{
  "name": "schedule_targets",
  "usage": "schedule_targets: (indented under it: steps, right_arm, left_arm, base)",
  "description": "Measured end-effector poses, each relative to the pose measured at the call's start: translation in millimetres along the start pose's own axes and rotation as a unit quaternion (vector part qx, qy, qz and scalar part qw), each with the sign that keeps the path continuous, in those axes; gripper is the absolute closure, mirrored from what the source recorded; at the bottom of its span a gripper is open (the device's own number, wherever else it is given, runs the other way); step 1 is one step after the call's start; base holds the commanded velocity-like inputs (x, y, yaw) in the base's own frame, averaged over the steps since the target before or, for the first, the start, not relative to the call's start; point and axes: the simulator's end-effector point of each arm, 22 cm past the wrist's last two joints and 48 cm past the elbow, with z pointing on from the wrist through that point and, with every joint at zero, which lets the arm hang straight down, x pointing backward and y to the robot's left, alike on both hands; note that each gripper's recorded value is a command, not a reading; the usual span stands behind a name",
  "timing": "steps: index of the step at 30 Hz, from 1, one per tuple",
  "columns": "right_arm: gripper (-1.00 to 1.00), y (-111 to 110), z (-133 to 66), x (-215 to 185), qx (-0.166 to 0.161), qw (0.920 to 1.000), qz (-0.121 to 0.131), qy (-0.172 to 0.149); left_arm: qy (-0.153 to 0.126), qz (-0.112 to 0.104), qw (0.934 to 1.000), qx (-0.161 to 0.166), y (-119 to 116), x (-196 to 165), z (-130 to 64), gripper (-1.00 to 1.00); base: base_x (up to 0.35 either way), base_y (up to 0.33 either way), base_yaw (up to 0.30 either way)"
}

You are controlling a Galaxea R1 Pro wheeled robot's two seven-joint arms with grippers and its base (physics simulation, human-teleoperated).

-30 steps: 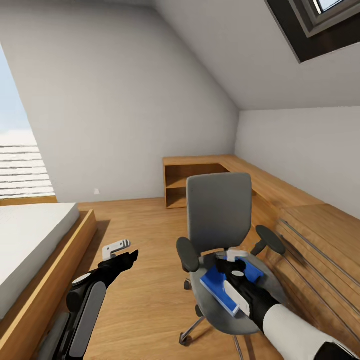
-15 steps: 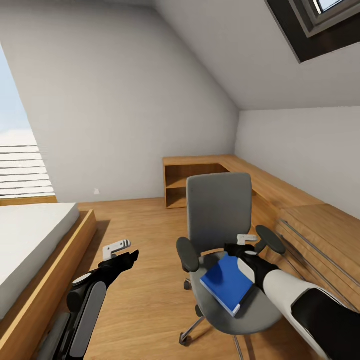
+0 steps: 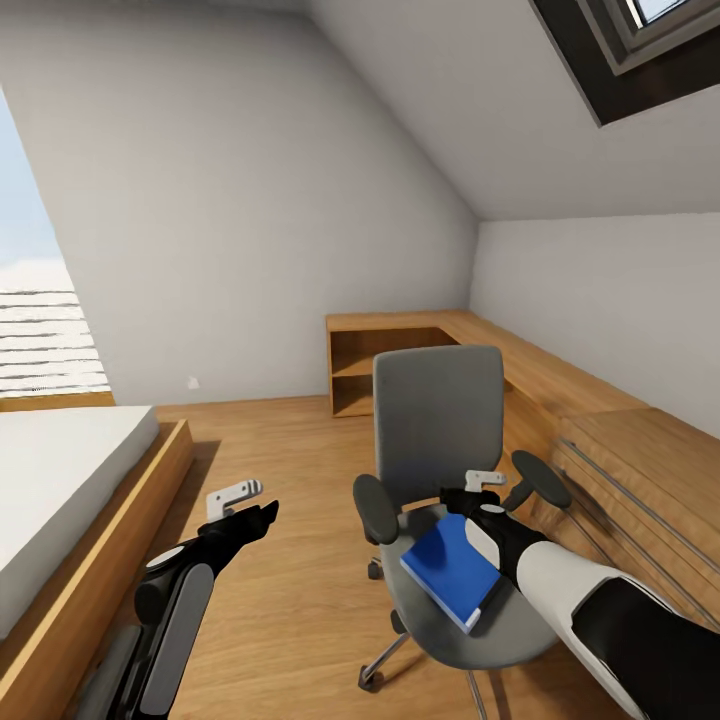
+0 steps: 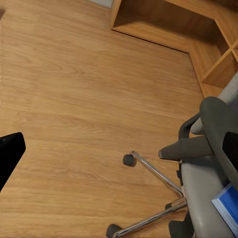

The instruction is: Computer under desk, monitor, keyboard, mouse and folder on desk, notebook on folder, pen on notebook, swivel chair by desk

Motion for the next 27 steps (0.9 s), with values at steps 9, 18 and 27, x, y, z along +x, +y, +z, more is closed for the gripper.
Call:
schedule_targets:
  steps: [9,18,27]
  right_arm:
    - [-1.00,-0.8,0.0,0.4,0.001,1.0000,0.000,0.000]
    - [-1.00,0.2,-0.1,0.5,0.000,1.0000,0.000,0.001]
    - [-1.00,-5.0,0.0,0.3,0.004,1.0000,-0.001,0.000]
  left_arm:
    - [0.000,0.000,1.0000,-0.001,0.6,-0.1,0.0,-1.00]
    - [0.000,0.000,1.0000,0.000,0.6,-0.1,0.0,-1.00]
    - [-0.001,0.000,1.0000,0.000,0.5,-0.4,-0.4,-1.00]
  base:
    - [0.000,0.000,0.000]
    - [0.008,0.000,0.000]
    - [0.199,0.000,0.000]
